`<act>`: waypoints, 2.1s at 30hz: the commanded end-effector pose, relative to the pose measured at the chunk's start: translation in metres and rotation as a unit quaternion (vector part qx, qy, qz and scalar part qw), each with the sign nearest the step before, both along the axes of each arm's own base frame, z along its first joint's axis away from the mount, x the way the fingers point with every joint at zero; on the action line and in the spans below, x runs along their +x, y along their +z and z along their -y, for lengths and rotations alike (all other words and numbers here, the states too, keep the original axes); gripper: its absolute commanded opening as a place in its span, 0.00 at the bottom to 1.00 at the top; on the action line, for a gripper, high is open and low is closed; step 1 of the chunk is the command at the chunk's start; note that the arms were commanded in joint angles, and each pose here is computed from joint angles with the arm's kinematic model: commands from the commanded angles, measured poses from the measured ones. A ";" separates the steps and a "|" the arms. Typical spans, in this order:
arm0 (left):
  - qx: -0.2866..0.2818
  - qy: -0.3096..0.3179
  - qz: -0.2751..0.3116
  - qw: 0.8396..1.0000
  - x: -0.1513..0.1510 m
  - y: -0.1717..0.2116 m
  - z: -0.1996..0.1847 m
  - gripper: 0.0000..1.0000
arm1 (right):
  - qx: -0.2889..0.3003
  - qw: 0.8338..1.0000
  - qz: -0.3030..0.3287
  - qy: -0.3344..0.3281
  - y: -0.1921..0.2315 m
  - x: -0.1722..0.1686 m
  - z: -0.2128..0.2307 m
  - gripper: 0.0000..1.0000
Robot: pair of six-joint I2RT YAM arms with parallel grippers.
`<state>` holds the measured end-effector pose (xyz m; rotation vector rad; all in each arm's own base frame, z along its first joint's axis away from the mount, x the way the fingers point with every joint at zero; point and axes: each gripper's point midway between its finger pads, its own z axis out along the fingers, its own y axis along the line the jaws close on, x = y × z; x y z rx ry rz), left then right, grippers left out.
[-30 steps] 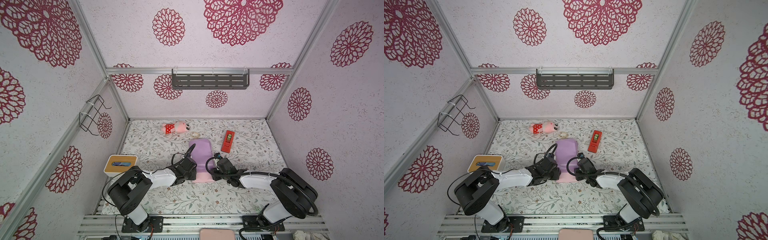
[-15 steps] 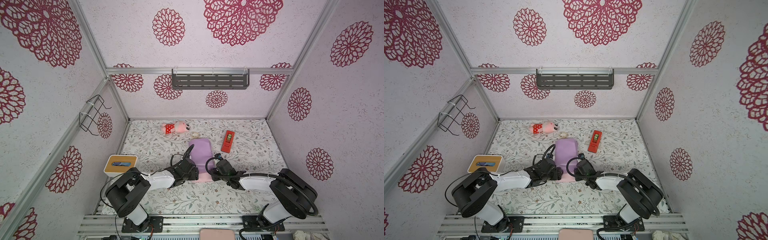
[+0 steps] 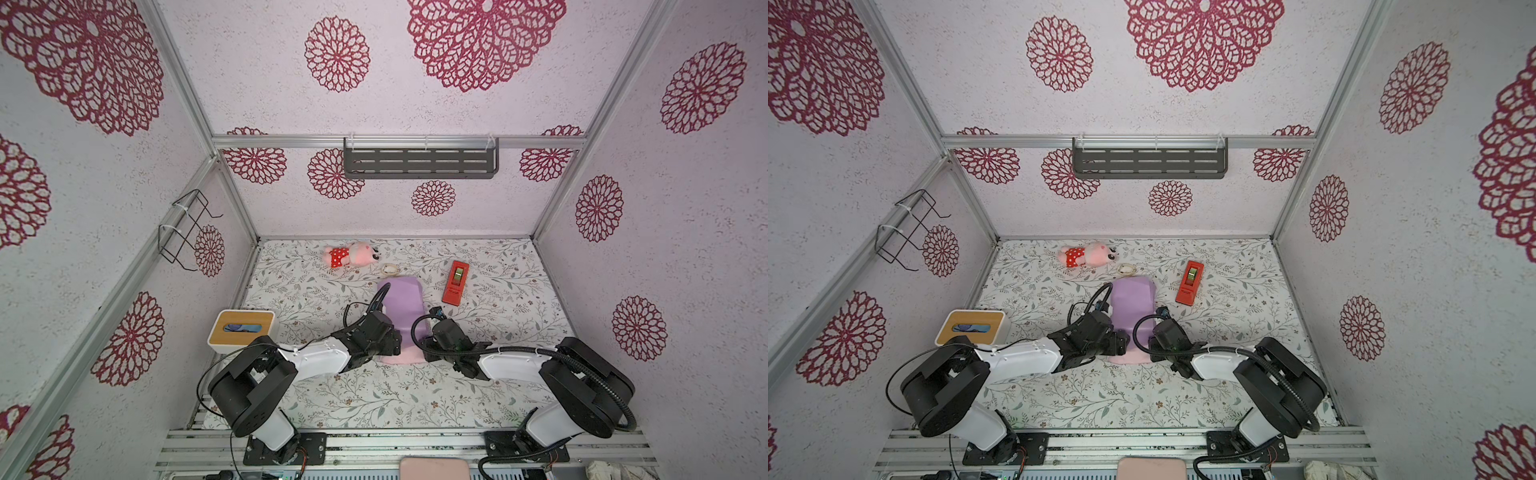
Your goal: Wrap the gift box in paper
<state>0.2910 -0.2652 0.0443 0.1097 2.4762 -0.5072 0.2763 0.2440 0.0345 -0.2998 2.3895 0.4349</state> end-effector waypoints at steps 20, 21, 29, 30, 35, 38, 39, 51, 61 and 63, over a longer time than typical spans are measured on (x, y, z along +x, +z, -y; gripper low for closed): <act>0.061 0.034 -0.009 0.998 -0.006 -0.026 -0.029 0.61 | 0.001 1.000 0.007 -0.018 0.005 0.007 -0.002 0.42; 0.059 0.034 -0.010 0.998 -0.007 -0.027 -0.029 0.60 | 0.004 1.000 0.008 -0.020 0.006 0.007 -0.002 0.42; 0.040 0.033 -0.011 0.999 -0.008 -0.022 -0.018 0.44 | 0.018 0.999 -0.004 -0.042 0.004 0.009 -0.003 0.36; 0.037 0.034 -0.012 0.999 -0.008 -0.022 -0.016 0.43 | 0.021 0.999 -0.005 -0.045 0.004 0.010 -0.004 0.35; 0.034 0.037 -0.021 0.999 -0.008 -0.025 -0.011 0.31 | 0.031 0.998 -0.014 -0.060 0.004 0.012 -0.006 0.30; 0.032 0.039 -0.024 0.998 -0.009 -0.026 -0.009 0.25 | 0.034 0.997 -0.017 -0.069 0.003 0.012 -0.006 0.28; 0.032 0.039 -0.025 0.998 -0.009 -0.027 -0.009 0.24 | 0.034 0.997 -0.018 -0.072 0.003 0.012 -0.006 0.27; 0.031 0.041 -0.028 0.998 -0.007 -0.025 -0.002 0.02 | 0.031 0.996 -0.025 -0.083 0.001 0.011 -0.010 0.22; 0.035 0.042 -0.028 0.998 -0.005 -0.025 -0.002 0.00 | 0.025 0.995 -0.027 -0.093 0.003 0.008 -0.003 0.29; 0.037 0.042 -0.028 0.998 -0.005 -0.025 -0.002 0.00 | 0.024 0.995 -0.030 -0.096 0.004 0.006 0.000 0.30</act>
